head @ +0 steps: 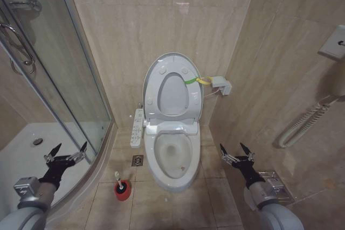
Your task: Open the toilet lid, clean the toilet bowl with a toilet brush, close the toilet lid, and flush.
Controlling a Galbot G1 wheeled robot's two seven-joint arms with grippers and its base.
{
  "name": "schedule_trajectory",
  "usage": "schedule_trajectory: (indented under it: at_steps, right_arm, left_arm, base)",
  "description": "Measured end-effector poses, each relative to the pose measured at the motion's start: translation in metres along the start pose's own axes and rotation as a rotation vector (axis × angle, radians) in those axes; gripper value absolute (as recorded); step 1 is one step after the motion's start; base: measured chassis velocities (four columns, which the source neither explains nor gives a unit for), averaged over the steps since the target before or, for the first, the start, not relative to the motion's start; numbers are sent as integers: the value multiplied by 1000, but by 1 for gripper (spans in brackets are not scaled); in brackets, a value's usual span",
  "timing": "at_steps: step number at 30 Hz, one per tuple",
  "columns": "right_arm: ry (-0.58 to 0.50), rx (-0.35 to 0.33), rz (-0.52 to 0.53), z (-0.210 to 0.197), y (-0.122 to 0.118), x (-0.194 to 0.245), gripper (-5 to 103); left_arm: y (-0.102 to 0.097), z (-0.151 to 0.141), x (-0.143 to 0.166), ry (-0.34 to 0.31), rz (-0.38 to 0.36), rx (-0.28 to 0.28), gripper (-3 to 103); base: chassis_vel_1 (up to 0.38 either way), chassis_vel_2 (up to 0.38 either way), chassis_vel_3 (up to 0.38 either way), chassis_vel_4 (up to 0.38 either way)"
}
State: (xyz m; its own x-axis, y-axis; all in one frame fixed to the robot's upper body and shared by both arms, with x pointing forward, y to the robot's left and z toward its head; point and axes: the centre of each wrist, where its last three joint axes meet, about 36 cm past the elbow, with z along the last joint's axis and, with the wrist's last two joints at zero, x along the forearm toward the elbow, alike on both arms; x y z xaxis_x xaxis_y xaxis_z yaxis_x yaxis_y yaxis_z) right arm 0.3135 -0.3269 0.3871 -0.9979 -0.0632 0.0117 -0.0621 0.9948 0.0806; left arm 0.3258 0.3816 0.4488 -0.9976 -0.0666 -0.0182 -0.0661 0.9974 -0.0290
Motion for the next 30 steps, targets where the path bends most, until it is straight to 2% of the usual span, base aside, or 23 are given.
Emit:
schedule_trajectory:
  at_steps: [3,12,14,16,17,19,28,29,30]
  right_arm:
    - [0,0,0,0,0,0,100]
    - [0,0,0,0,0,0,100]
    - [0,0,0,0,0,0,100]
    - [0,0,0,0,0,0,100]
    - [0,0,0,0,0,0,100]
    - [0,0,0,0,0,0,100]
    - [0,0,0,0,0,0,100]
    - [0,0,0,0,0,0,100]
    - [0,0,0,0,0,0,100]
  left_arm:
    - [-13,8,-13,-116,4,61,100]
    - [-19,14,-14,-123,2,79,100]
    - [-42,39,-11,-88,10,124,100]
    - [-74,66,-8,-49,24,175,100]
    - [-74,66,-8,-49,24,175,100]
    - [-97,81,-4,-23,37,206,100]
    - [-104,87,-4,-15,32,212,100]
    - [-116,119,7,85,-40,186,98]
    - [-129,144,20,172,-83,162,98]
  base:
    - [0,0,0,0]
    - [0,0,0,0]
    - [0,0,0,0]
    - [0,0,0,0]
    - [0,0,0,0]
    - [0,0,0,0]
    - [0,0,0,0]
    - [0,0,0,0]
    - [0,0,0,0]
